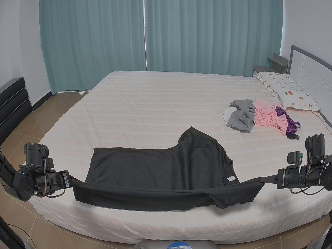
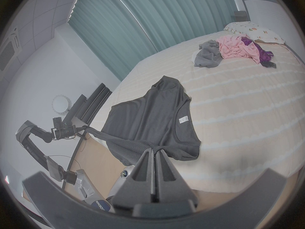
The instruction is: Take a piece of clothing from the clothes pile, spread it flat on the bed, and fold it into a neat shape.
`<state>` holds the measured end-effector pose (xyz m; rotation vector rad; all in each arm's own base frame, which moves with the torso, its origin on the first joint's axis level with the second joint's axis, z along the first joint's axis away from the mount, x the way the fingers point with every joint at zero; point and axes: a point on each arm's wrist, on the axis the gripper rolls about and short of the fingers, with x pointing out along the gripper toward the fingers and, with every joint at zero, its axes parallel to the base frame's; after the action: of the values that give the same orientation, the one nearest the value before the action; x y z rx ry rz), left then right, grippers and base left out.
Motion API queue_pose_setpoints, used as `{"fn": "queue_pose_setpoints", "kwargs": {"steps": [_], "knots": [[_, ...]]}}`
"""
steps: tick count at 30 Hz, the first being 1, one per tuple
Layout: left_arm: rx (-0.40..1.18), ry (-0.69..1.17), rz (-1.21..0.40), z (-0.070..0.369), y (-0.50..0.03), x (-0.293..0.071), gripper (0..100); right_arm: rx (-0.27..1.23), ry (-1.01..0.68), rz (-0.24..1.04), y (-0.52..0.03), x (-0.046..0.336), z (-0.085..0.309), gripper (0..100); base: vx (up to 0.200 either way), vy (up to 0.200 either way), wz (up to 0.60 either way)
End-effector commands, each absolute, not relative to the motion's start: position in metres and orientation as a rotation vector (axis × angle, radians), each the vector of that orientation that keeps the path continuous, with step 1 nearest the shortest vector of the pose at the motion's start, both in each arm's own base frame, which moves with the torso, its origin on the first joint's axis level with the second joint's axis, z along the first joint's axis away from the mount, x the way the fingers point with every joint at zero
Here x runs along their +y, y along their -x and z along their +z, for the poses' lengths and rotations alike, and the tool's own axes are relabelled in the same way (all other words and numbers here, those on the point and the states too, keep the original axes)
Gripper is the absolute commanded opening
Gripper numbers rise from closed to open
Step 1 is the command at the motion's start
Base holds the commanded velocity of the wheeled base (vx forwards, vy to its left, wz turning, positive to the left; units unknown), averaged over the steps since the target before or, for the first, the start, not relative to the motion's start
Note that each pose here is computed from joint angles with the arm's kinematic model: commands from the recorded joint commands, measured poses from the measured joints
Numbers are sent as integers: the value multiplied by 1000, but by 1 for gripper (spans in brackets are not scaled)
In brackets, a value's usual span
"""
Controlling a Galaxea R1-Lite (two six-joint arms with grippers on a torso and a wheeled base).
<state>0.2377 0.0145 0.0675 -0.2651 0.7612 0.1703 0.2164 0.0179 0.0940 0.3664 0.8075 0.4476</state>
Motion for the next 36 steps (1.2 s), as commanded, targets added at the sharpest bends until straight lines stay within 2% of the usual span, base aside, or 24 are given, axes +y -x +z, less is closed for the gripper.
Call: {"fn": "queue_pose_setpoints", "kwargs": {"steps": [1, 20, 25, 36], "knots": [[772, 266, 170, 65, -239, 15, 0, 847, -371, 442, -217, 18, 85, 0, 0, 0, 0], [824, 263, 163, 35, -288, 12, 0, 931, -378, 404, -285, 22, 48, 0, 0, 0, 0], [808, 263, 157, 37, -294, 11, 0, 901, -377, 396, -296, 20, 53, 0, 0, 0, 0], [778, 258, 147, 52, -283, 9, 0, 864, -368, 406, -278, 20, 70, 0, 0, 0, 0]]}}
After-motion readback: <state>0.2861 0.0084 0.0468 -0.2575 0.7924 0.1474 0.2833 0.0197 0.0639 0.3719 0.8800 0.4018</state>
